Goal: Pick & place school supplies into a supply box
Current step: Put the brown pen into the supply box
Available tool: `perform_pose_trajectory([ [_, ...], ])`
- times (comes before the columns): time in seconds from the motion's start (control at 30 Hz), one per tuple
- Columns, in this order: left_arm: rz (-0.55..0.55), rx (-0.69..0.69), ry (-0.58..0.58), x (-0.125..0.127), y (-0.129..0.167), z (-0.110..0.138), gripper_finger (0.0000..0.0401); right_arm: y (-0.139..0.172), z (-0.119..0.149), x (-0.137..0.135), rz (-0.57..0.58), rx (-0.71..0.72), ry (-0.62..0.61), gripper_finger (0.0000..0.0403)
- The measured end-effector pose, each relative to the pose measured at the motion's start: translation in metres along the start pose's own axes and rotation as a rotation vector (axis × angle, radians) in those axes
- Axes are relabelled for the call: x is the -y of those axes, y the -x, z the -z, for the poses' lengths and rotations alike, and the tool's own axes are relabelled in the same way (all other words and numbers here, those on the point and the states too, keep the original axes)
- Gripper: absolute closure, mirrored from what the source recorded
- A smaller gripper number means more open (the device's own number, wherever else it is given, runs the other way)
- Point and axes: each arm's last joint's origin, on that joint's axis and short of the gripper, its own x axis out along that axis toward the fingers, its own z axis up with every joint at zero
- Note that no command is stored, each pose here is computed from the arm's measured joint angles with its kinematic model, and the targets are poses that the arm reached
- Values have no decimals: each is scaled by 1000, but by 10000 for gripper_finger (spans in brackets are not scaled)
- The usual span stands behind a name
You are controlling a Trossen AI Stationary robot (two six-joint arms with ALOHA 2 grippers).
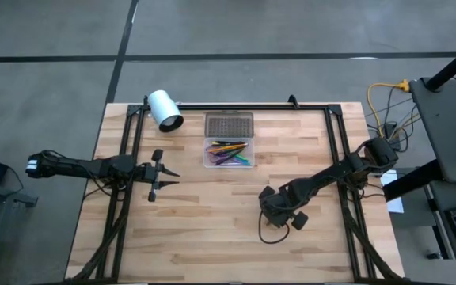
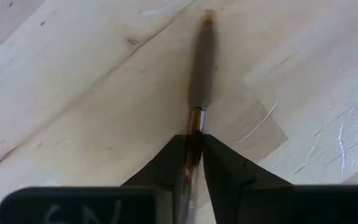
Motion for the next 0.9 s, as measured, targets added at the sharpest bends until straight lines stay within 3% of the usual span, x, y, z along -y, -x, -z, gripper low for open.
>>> perform_pose_trajectory([
  [0.17,0,0,0,0,0,0,315,0,0,1,1,0,-2,385],
  [0.47,0,0,0,0,0,0,315,1,0,2,53,-23,3,386],
  [0.9,-1,0,0,0,0,0,315,10,-4,16,387,-154,-17,386],
])
